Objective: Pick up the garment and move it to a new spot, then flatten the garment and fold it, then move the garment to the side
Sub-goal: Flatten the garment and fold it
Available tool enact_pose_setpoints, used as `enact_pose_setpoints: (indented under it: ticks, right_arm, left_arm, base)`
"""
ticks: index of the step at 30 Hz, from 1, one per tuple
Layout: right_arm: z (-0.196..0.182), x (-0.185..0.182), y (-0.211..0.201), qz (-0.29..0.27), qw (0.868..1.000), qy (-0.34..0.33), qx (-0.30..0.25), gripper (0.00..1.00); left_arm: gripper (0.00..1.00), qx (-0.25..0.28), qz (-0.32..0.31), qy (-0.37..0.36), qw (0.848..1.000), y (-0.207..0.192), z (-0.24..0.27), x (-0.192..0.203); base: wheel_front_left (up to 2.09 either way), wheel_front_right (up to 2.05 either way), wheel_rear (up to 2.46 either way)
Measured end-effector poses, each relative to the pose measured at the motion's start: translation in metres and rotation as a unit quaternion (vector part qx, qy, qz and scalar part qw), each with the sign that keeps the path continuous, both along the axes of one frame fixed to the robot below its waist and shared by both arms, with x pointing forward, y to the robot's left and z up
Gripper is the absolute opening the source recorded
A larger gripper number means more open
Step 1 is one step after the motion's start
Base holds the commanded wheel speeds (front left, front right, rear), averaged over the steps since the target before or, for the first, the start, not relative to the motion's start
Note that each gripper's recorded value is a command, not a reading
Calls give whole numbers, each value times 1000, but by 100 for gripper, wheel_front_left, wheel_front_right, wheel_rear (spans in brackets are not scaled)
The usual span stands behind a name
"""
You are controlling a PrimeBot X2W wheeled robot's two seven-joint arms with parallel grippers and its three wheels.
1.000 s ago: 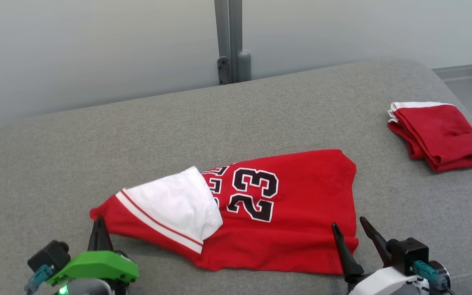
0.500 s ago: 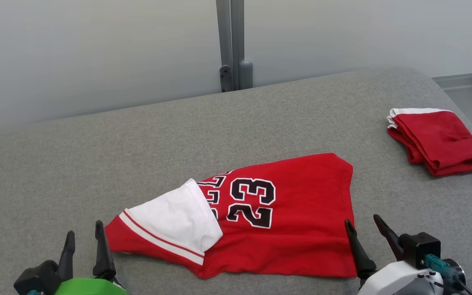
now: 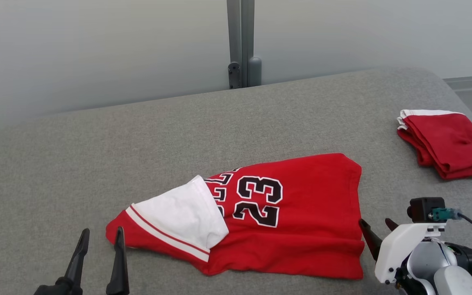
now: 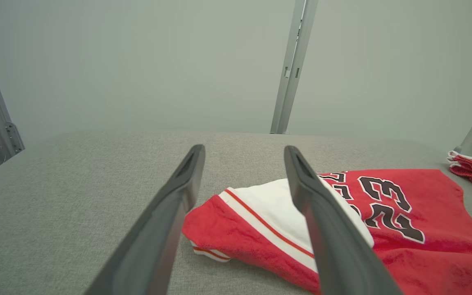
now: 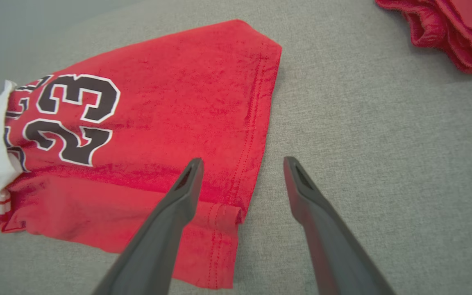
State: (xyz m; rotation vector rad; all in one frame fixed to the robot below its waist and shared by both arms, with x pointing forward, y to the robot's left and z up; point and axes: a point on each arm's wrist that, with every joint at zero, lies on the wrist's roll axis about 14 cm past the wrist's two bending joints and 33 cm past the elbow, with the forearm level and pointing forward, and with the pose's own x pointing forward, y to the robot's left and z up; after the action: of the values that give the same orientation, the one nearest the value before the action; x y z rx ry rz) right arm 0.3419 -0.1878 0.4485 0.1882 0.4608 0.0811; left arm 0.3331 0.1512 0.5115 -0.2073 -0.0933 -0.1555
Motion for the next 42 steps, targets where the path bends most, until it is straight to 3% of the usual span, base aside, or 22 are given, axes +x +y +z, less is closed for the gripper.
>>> enact_pose_setpoints:
  ticks: [3,10,25,27,29,30,42]
  right_arm:
    - [-11,6,-5,-8,999,50,12,100]
    - [-20,33,-18,-37,994,97,28,100]
    - [-66,55,10,-8,981,189,29,100]
    - [-68,60,12,-5,981,192,27,44]
    - [-67,66,14,-2,982,186,23,8]
    - [-66,70,16,0,983,180,21,0]
    - [-9,125,4,-9,997,69,-16,0]
  left_arm:
    - [100,5,3,9,1000,2,-6,-3]
    - [100,4,24,26,999,14,-16,-5]
    - [100,-1,53,59,997,29,-35,-9]
    - [100,0,55,62,997,31,-36,-9]
    - [100,1,58,64,996,33,-37,-8]
    - [100,1,60,64,996,34,-37,-8]
    - [100,0,66,67,996,36,-39,-11]
  base:
    - [0,0,0]
    - [0,0,0]
    - [0,0,0]
    - [0,0,0]
    - [0,0,0]
    - [0,0,0]
    - [0,0,0]
